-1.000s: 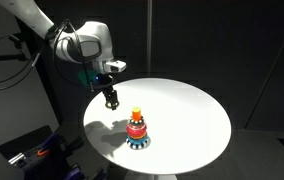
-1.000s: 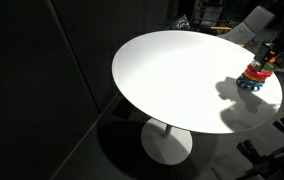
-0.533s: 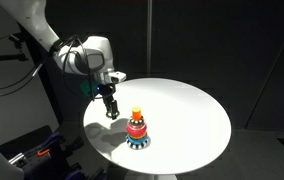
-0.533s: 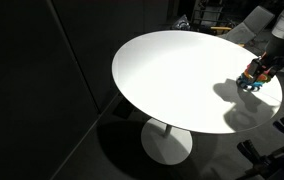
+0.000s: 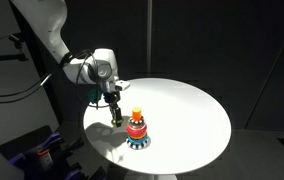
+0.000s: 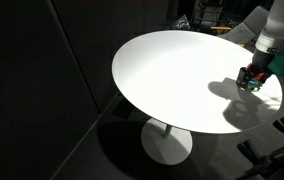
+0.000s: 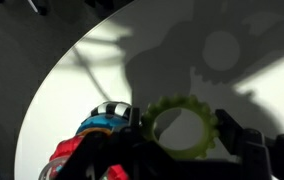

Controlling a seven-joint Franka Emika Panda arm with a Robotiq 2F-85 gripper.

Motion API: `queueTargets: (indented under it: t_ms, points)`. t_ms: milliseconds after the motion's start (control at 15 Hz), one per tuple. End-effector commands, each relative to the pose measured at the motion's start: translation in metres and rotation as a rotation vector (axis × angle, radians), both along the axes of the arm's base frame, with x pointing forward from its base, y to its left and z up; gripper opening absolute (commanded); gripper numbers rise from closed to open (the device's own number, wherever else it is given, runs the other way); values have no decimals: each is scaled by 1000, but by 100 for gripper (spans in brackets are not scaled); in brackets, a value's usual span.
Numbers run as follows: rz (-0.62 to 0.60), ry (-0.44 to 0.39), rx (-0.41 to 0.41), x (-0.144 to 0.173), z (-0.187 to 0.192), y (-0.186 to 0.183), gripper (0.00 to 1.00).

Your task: Put the yellow ring on the table

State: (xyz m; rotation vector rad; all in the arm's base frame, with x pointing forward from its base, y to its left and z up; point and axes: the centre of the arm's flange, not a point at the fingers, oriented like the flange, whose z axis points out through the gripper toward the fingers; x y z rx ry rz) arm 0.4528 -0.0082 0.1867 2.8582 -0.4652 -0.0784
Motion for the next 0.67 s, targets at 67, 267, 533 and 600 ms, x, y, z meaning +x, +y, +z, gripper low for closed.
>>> queueTargets:
  t_ms: [67,267,533,600]
  points:
    - [-29,5,-48,15,-17,0,49]
    - [-25,16,-56,16,-21,1,87]
    - [-12,22,-52,15,-15,4,100]
    - [-10,23,-51,15,-11,5,100]
